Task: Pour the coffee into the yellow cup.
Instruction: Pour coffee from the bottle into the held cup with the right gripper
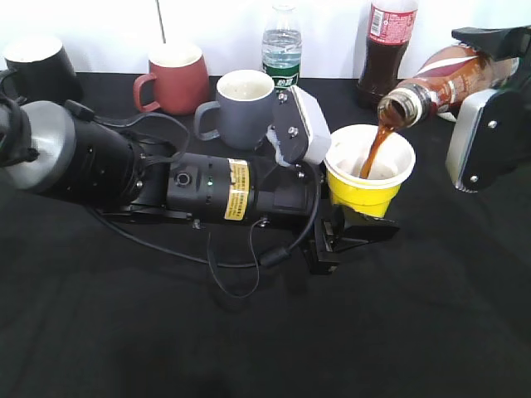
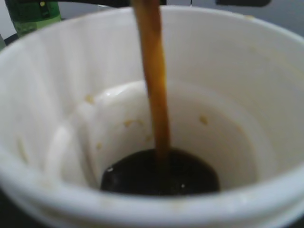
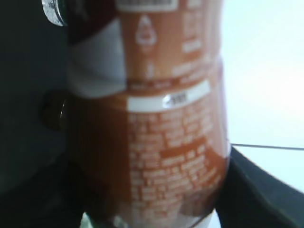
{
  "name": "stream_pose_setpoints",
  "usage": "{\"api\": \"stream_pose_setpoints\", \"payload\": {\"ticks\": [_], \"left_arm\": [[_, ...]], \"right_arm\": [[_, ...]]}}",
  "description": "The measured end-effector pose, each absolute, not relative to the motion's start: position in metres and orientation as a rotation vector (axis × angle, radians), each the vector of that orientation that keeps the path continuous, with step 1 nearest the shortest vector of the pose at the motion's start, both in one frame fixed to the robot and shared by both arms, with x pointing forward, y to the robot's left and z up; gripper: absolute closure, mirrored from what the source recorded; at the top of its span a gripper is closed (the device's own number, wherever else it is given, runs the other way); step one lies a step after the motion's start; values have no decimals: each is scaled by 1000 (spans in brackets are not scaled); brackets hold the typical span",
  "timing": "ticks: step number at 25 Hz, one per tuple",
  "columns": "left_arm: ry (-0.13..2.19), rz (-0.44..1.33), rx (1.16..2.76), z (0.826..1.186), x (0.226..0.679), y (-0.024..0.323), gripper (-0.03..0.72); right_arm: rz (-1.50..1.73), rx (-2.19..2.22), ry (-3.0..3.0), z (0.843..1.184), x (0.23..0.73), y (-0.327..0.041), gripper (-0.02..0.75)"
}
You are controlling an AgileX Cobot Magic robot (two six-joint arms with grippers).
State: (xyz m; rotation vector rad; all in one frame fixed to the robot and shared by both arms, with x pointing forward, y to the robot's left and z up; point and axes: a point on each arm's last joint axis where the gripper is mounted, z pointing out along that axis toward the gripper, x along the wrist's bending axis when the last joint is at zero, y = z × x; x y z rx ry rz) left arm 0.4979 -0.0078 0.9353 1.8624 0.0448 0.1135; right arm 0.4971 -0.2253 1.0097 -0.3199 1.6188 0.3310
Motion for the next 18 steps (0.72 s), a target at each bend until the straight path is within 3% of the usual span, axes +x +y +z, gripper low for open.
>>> {"api": "stream_pose_setpoints", "payload": {"ticks": [18], "left_arm": [[24,94,1895,933,496,-7,239]], "right_arm": [[272,-381,1599,1010,497,-225,195]]}}
